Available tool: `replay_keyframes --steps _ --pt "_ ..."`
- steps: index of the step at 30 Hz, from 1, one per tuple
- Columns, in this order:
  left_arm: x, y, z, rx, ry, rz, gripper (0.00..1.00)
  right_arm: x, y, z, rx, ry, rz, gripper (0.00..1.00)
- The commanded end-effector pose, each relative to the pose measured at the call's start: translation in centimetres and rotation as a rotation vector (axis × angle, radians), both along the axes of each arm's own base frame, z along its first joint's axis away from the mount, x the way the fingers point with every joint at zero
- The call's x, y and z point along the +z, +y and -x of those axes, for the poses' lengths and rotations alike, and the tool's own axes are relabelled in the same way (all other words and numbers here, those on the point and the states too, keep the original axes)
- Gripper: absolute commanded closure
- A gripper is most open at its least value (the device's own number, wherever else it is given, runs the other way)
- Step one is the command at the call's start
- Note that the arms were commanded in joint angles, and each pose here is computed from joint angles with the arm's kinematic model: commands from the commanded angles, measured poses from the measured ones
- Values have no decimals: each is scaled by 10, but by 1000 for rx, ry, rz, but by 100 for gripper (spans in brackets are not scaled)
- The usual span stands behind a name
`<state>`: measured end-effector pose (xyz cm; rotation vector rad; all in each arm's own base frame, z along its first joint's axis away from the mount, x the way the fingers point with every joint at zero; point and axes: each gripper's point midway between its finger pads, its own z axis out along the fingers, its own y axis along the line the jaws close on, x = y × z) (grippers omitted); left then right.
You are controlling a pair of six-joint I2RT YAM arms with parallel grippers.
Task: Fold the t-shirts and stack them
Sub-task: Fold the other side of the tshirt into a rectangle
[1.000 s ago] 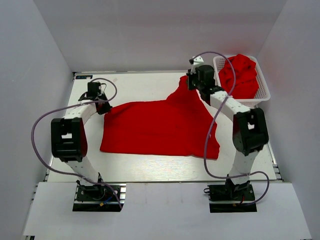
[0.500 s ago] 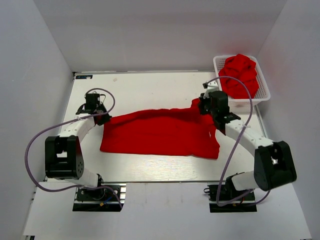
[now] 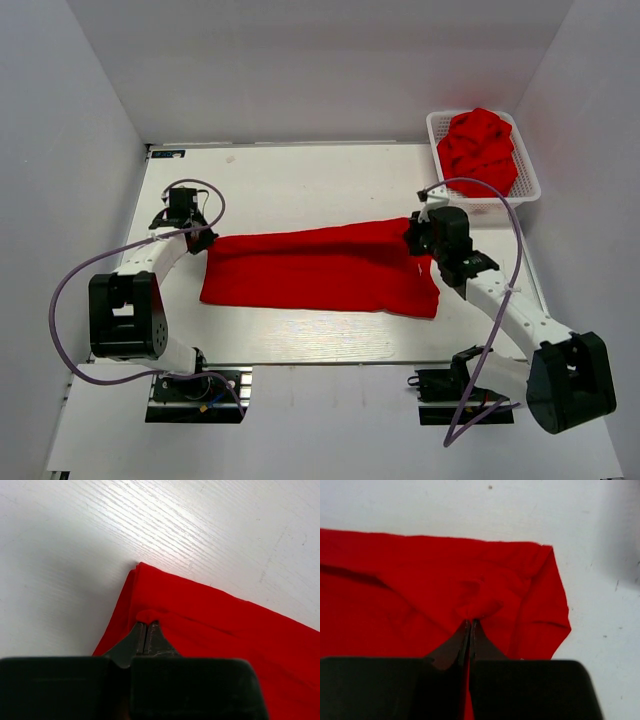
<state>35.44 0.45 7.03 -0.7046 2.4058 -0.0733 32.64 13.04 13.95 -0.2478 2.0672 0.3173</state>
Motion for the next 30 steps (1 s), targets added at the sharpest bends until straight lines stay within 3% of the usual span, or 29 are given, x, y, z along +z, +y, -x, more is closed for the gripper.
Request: replay_keyframes --steps 1,12,13,14,17,18,19,20,21,26,30 --pt "20 8 -11 32 -48 -25 100 -14 2 21 25 72 -8 100" --pt "10 12 2 64 27 -35 100 -61 9 67 31 304 -65 100" --pt "8 16 11 93 70 -48 88 -68 8 82 35 374 -62 83" --pt "10 19 14 115 83 -56 77 -70 10 88 24 408 -87 73" --pt "23 30 30 212 128 -89 34 -72 7 114 34 498 -95 53" --pt "29 37 33 249 126 -116 2 -73 4 122 14 532 -92 47" --pt "32 40 38 267 128 -129 0 -65 1 120 -1 511 -87 40" --pt "43 43 42 303 129 -137 0 -59 -4 115 -25 483 -72 18" --pt "55 51 45 343 110 -171 0 -56 -9 115 -40 473 -56 10" --pt "95 49 22 318 -43 -150 0 -14 8 73 18 317 -80 10" --pt "91 5 -11 68 -136 -23 0 -13 29 47 100 290 -82 10"
